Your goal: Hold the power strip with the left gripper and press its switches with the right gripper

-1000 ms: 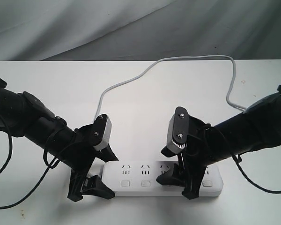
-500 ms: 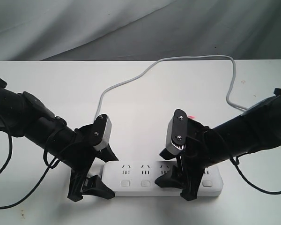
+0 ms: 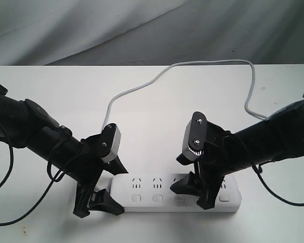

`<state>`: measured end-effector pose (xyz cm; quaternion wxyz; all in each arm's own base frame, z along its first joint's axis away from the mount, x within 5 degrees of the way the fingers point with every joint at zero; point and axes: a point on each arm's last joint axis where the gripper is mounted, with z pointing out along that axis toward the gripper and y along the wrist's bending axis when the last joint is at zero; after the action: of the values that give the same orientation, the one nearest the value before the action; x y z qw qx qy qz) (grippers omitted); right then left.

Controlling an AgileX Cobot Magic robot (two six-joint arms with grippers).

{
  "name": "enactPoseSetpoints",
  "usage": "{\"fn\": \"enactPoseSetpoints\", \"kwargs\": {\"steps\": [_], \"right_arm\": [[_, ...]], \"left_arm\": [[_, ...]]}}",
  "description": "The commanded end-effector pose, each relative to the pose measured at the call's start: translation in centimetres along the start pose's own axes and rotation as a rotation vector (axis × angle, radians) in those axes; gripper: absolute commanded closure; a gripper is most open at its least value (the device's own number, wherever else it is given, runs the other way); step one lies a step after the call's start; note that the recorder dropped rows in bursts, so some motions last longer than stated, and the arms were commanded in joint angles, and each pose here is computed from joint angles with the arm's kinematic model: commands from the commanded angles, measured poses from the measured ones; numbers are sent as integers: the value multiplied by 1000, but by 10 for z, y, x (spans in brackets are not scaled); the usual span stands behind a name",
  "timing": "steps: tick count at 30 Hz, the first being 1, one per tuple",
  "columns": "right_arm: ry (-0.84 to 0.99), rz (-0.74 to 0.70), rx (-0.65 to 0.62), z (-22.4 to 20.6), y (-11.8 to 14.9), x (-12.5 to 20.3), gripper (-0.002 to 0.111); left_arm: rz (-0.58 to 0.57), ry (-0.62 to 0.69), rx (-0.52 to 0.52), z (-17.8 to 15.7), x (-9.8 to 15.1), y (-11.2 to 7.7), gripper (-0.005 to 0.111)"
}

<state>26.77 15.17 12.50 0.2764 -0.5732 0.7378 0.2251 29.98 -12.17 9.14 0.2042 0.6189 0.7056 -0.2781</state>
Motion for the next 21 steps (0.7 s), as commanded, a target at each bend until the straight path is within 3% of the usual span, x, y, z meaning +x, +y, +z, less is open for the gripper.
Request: {"fn": "enactPoseSetpoints", "kwargs": {"steps": [1,21], "right_arm": [[-55,20,-46,-9,-2,2,45],[-11,57,-113,9,-1,20,45]], "left_arm": [[-8,-1,-2,1,-1,1,55],[-8,-1,-2,1,-1,1,55]]}}
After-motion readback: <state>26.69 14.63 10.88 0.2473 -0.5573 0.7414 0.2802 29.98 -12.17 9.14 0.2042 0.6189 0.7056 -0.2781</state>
